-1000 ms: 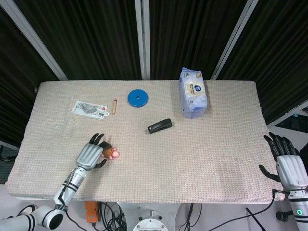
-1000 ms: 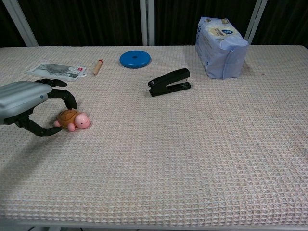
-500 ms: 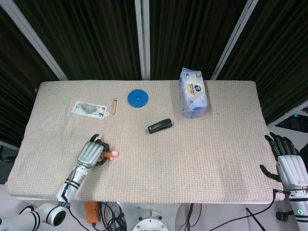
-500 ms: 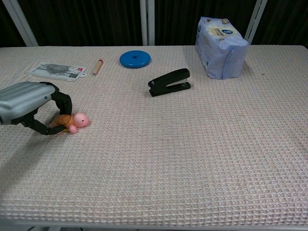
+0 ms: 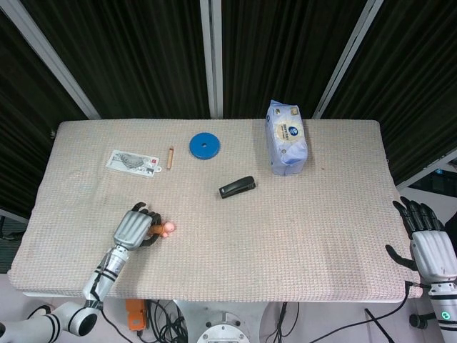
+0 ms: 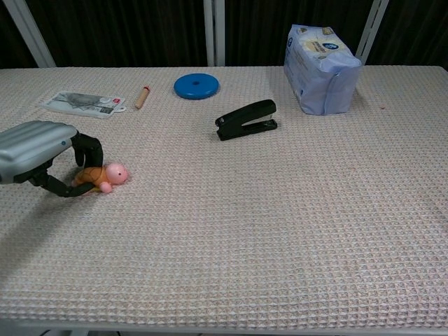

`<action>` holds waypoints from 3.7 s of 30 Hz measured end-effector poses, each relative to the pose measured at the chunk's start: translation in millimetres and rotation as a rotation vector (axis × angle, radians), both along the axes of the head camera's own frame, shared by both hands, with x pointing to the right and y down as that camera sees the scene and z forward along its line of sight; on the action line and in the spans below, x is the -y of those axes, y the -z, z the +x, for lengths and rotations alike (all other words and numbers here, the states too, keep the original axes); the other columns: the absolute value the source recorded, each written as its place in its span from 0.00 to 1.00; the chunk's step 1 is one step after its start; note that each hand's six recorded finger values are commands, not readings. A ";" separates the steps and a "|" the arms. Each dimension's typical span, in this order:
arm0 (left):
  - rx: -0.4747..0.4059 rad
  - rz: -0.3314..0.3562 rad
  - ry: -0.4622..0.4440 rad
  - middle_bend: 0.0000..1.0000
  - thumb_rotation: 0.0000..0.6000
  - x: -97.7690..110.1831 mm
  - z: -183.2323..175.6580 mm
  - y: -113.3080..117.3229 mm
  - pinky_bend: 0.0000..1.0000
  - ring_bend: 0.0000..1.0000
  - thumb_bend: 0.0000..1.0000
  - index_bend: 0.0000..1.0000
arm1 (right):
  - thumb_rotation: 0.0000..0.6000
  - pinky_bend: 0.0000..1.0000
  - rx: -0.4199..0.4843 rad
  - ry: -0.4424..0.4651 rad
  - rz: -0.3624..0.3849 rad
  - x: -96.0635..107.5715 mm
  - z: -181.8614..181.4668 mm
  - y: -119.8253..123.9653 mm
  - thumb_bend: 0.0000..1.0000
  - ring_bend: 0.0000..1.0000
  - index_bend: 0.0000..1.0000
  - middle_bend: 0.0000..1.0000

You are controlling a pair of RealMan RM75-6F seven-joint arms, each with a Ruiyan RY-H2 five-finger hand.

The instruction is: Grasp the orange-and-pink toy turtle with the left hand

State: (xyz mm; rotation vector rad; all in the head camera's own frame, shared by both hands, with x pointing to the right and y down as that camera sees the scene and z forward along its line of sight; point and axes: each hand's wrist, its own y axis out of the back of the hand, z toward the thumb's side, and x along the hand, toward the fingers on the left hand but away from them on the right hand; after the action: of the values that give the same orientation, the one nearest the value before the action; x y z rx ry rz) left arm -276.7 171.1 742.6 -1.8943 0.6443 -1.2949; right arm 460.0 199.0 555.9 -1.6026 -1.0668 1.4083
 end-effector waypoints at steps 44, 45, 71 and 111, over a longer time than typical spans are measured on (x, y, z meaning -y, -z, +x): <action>-0.083 0.064 0.054 0.56 1.00 13.2 -2.8 15.5 0.34 0.38 0.14 0.52 | 1.00 0.00 -0.003 -0.002 0.005 0.3 0.8 2.5 0.16 0.00 0.00 0.00; -0.083 0.061 0.051 0.49 1.00 13.0 -4.0 17.6 0.32 0.32 0.13 0.46 | 1.00 0.00 -0.003 -0.001 0.005 0.4 0.5 2.5 0.16 0.00 0.00 0.00; -0.032 0.040 0.015 0.38 1.00 18.8 0.4 8.6 0.26 0.16 0.11 0.40 | 1.00 0.00 -0.011 -0.017 -0.014 -0.6 5.7 -3.3 0.16 0.00 0.00 0.00; -0.076 0.046 0.027 0.35 1.00 21.0 -1.3 21.9 0.53 0.28 0.13 0.32 | 1.00 0.00 -0.010 -0.013 -0.006 -1.0 4.8 0.4 0.16 0.00 0.00 0.00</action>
State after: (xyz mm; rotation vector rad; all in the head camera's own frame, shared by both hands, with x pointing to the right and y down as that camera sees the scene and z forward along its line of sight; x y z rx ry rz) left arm -278.0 150.1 720.6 -1.9112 0.7349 -1.2189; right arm 464.8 200.0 555.5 -1.5934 -1.0700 1.4281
